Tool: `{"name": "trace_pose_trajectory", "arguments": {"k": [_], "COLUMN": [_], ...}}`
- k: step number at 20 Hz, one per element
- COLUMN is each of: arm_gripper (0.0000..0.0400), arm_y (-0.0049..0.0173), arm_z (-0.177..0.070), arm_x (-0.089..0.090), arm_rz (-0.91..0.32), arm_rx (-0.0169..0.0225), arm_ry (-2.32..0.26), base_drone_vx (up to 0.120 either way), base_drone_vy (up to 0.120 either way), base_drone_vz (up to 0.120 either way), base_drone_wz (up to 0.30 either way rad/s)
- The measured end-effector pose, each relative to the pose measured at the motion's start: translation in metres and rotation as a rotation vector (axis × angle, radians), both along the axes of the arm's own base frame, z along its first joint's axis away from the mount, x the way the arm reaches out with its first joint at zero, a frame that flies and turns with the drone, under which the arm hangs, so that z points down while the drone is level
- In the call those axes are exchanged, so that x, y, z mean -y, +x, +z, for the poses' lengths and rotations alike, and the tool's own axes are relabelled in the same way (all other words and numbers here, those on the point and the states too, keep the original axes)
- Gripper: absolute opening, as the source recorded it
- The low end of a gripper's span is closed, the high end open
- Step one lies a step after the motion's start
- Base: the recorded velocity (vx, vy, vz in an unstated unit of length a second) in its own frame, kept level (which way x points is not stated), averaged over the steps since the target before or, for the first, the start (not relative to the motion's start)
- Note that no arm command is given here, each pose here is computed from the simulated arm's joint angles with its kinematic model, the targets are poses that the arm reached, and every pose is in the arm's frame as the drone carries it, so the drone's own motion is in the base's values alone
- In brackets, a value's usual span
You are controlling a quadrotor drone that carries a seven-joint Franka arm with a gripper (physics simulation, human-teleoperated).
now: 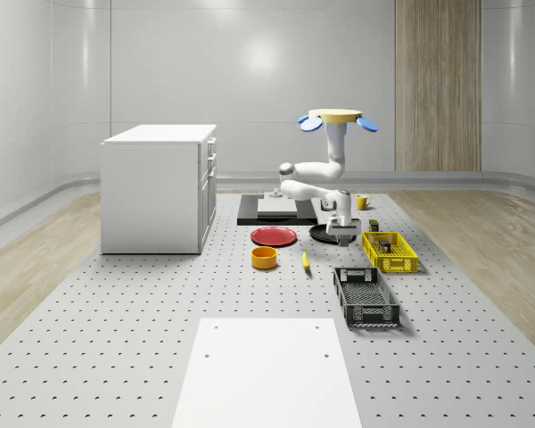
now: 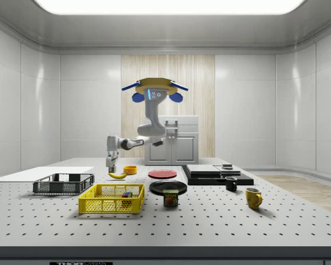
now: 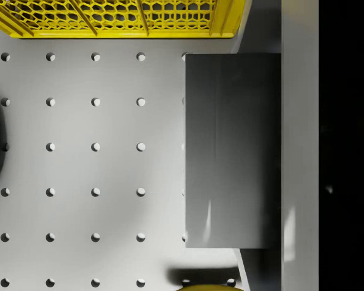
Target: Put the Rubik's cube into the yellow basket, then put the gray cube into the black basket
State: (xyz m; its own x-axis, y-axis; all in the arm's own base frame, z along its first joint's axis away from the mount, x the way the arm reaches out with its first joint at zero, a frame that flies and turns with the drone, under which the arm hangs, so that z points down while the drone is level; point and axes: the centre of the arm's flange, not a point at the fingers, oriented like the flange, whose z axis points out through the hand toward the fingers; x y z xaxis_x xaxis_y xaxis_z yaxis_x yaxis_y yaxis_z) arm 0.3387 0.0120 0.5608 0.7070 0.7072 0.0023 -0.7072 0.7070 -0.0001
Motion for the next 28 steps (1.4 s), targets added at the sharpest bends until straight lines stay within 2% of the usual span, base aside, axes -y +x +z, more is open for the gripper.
{"name": "trace_pose_trajectory", "arguments": {"k": [2, 28], "arm_gripper": [0.025, 0.025], "arm_y": [0.0, 0.0], "arm_z": [0.0, -0.0001], "arm_x": [0.0, 0.0], "arm_rz": [0.0, 0.0], "arm_rx": [0.0, 0.0], "arm_ry": [0.0, 0.0], "base_drone_vx": [0.12, 0.12], "base_drone_vy": [0.12, 0.0], "base_drone_vz": [0.0, 0.0], "base_drone_wz": [0.0, 0.0]}}
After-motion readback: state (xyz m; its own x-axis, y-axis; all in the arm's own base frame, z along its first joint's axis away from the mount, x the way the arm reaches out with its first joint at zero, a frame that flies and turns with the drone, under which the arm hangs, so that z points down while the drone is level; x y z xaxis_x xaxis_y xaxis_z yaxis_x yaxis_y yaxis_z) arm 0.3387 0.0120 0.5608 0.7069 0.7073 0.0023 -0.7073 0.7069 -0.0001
